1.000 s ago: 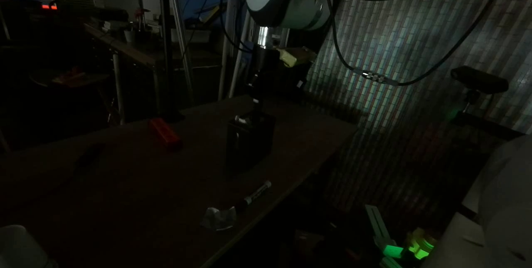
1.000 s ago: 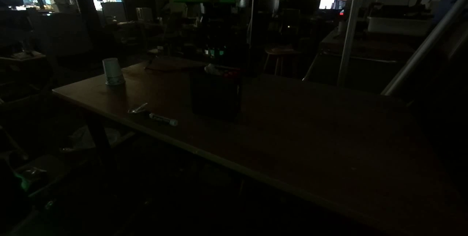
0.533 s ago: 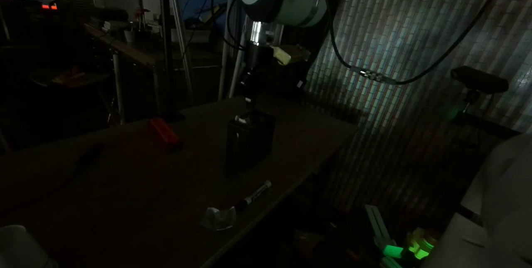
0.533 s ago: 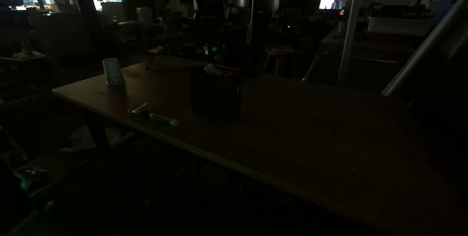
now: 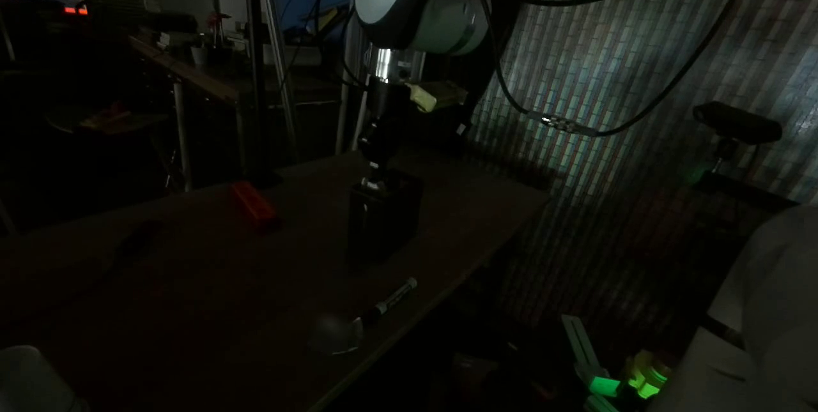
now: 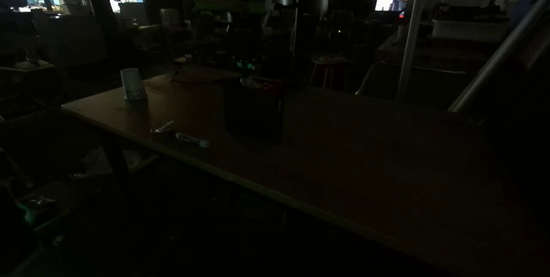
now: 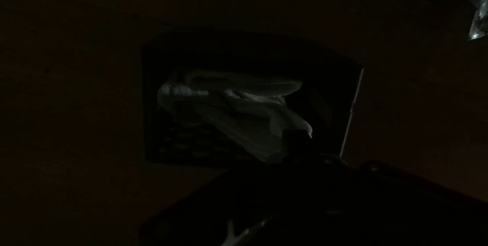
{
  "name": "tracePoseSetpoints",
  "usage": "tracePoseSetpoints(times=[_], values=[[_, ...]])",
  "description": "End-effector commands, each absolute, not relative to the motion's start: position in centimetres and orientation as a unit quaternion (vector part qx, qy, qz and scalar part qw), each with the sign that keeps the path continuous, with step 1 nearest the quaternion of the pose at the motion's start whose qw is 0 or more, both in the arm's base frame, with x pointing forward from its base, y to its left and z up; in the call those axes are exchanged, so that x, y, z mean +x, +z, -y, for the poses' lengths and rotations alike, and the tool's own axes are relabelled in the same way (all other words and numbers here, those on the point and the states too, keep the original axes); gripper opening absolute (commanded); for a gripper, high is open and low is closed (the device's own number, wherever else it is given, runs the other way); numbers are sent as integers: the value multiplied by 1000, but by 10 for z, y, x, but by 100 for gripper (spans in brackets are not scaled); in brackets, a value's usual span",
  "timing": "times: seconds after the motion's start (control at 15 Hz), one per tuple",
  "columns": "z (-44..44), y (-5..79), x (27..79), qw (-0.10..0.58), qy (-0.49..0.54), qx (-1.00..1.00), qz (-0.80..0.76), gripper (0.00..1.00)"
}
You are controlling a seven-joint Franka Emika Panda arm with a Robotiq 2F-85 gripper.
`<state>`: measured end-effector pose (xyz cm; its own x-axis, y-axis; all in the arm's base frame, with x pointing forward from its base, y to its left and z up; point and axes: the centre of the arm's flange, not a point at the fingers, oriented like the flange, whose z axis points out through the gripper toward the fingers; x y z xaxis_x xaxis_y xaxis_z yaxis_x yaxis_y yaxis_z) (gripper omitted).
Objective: Put the towel inside the black box
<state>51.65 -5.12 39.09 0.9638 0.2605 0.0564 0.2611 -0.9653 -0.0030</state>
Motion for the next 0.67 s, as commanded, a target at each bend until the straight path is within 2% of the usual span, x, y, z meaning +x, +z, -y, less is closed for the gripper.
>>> tracePoseSetpoints(times=[0.0,0.6], values=[[60,380,535,2,-34,-991,133,0],[58,297,543,8,26,-991,131,0]])
